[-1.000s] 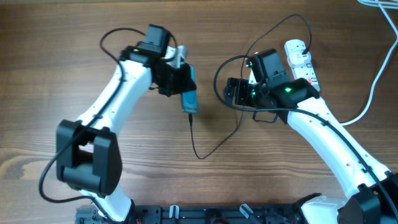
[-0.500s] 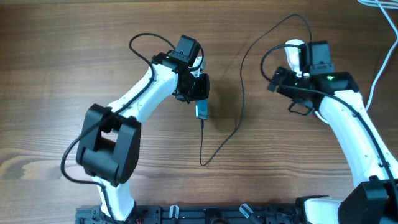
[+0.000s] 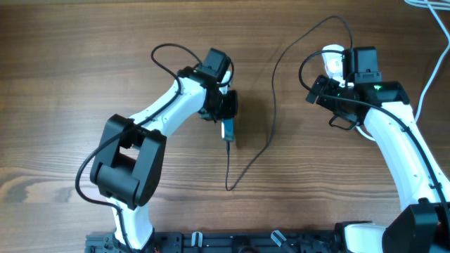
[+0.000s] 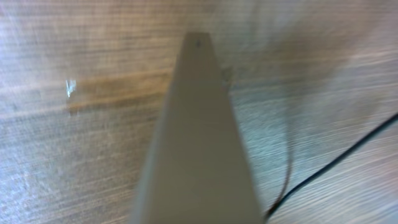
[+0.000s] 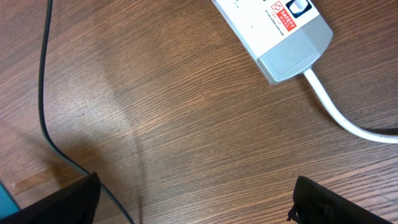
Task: Plug charger to phone and switch on socket
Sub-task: 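Open the right gripper off the plug and move it toward the power strip, then lower the phone flat onto the table with the left gripper and release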
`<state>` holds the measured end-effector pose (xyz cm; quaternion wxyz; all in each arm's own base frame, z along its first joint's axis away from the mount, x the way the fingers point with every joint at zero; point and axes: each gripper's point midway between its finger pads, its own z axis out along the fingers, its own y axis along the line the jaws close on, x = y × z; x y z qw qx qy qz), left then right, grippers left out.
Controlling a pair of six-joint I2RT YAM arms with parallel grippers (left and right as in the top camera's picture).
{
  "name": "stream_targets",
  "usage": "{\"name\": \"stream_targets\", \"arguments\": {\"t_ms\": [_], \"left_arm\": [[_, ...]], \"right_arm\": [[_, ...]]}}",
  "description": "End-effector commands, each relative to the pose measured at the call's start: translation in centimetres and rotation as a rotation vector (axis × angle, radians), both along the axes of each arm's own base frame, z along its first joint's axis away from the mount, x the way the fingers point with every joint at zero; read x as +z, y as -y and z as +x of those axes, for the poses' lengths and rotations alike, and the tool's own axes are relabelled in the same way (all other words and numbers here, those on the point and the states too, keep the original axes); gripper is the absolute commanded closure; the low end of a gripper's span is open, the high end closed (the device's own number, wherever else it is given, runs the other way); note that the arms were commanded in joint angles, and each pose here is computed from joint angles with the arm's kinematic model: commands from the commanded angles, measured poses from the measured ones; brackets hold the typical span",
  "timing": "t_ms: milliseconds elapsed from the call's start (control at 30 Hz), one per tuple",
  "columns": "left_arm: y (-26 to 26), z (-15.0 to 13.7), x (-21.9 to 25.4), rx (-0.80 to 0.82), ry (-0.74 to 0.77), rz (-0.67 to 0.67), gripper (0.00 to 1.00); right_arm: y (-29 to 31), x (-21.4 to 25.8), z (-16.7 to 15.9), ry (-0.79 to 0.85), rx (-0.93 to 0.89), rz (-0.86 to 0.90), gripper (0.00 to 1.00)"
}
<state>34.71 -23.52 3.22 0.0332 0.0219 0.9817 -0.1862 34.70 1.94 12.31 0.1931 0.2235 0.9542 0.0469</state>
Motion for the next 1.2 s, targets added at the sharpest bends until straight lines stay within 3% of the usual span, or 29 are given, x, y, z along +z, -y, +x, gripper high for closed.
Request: {"name": "stream_targets", "arguments": {"t_ms": [0,833,1067,1167], "left_arm": [[-0.4,-0.4,-1.2,0.006,-0.008,0.036,0.96],[0.3,-0.8,-3.8,-0.016,-0.017,0.074,0.96],[0.4,-0.8,-3.8,-0.016,-0.016,0.074,0.8],[0.3,-0.9,-3.8,-0.016,-0.021,0.077,0.79]], "right_arm": [[-0.2,0.7,0.5,0.021,0.002,0.013,0.0],[-0.2,0.7,0.5,0.021,0.002,0.013,0.0],[-0.2,0.7,0.5,0.021,0.002,0.013,0.0],[-0.2,0.7,0.5,0.021,0.002,0.013,0.0]]}}
